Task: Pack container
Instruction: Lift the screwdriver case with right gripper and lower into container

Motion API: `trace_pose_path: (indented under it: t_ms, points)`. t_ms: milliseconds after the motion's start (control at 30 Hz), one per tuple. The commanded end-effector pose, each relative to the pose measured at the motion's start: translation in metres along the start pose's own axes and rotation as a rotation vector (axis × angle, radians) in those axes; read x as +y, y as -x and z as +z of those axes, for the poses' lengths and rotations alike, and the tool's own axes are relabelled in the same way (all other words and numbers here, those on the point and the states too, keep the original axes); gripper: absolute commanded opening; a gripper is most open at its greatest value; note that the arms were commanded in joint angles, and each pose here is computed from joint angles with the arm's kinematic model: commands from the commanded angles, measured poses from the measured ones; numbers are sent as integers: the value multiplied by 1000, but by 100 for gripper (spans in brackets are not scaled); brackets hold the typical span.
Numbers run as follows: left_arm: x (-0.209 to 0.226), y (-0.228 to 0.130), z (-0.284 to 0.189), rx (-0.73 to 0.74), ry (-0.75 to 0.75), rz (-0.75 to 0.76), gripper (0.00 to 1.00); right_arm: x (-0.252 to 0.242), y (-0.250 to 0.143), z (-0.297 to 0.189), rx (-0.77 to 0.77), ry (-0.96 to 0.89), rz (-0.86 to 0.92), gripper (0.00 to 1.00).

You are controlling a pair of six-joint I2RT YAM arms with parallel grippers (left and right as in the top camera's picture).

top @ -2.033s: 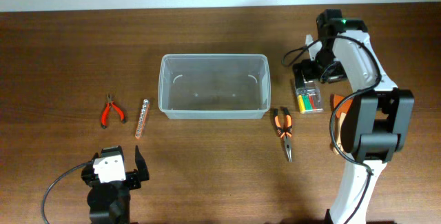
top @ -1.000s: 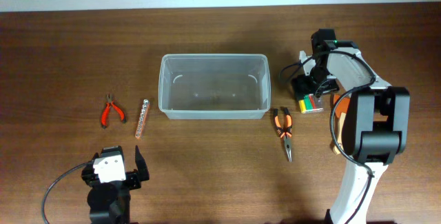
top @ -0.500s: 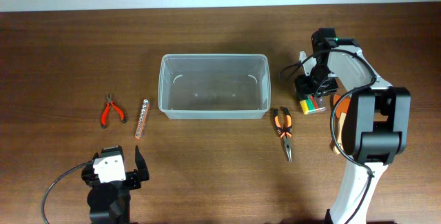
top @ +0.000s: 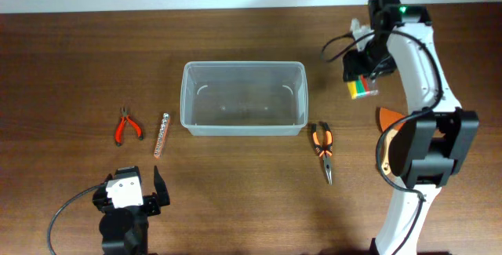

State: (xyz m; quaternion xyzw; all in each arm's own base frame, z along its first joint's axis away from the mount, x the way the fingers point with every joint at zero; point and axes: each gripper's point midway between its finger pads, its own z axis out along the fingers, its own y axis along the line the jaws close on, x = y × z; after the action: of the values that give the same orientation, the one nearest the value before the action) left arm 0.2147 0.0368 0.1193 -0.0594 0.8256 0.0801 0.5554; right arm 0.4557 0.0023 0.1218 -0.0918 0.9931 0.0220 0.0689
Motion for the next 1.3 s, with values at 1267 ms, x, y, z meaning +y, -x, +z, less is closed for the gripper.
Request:
trace_pose_path:
  t_ms: [1267]
  points:
    - [0, -1, 1, -4, 1, 17, 99, 220, -17, 43, -22, 63, 64, 54]
